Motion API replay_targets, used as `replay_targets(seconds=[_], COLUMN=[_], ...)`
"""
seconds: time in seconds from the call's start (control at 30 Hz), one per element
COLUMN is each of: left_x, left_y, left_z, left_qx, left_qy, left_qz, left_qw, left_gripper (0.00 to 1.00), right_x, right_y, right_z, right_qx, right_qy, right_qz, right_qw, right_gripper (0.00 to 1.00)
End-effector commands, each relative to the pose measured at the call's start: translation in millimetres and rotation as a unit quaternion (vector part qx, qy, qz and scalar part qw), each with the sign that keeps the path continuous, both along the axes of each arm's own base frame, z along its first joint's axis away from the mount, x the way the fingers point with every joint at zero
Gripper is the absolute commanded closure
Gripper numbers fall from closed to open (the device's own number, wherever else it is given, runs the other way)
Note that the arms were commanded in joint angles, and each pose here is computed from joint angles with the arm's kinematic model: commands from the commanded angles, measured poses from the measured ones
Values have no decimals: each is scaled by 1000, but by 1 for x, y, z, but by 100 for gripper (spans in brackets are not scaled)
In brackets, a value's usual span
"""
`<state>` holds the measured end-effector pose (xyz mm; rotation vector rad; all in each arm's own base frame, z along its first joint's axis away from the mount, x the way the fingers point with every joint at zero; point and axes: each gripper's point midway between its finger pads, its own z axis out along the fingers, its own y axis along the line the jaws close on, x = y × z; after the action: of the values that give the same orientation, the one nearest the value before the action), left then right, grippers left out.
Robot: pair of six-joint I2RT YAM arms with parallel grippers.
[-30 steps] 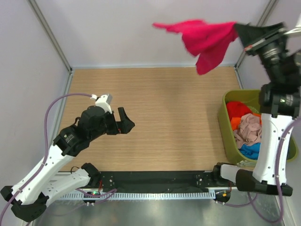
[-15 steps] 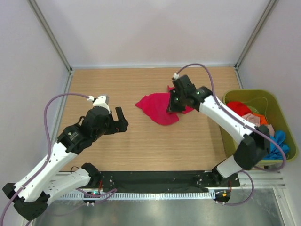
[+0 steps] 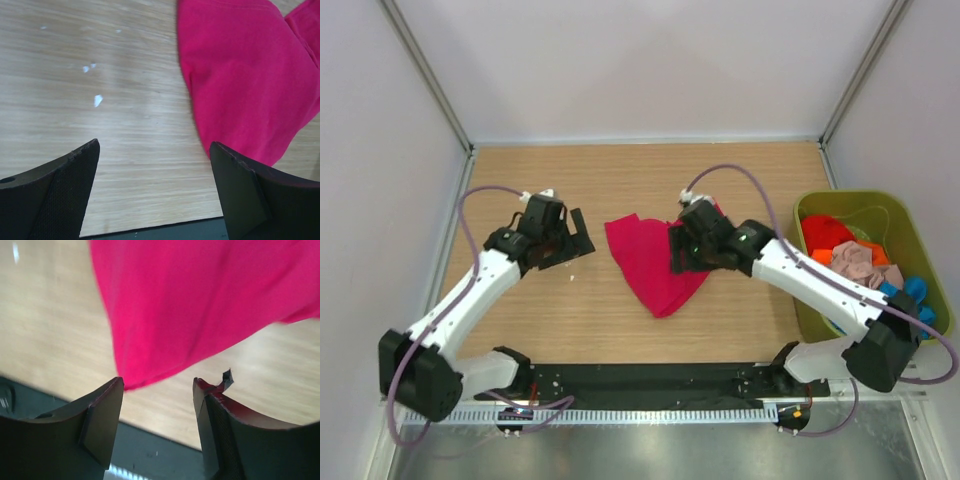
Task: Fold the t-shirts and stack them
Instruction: Move the tshirt to the center of the board, then flatten the tshirt out
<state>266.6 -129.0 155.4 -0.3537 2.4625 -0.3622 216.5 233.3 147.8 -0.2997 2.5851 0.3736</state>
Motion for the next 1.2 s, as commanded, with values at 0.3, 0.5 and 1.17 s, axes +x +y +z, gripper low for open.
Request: replay_targets(seconds=[0.3, 0.5, 1.17], left_x=[86, 106, 132], left_y=[-95, -92, -81], left_z=[-47, -76, -113], left_qx=[-53, -18, 59], left_qy=[38, 65, 99], left_qz=[-100, -73, -54], left_qw=[993, 995, 992], left_gripper=[18, 21, 72], right_x=[194, 250, 302], right_y=[-90, -95, -118], right_z=[10, -22, -108], right_qx=[6, -28, -86], right_qy=[-60, -35, -33], right_qz=[-193, -188, -174], right_qw=[979, 981, 981], right_gripper=[40, 43, 41])
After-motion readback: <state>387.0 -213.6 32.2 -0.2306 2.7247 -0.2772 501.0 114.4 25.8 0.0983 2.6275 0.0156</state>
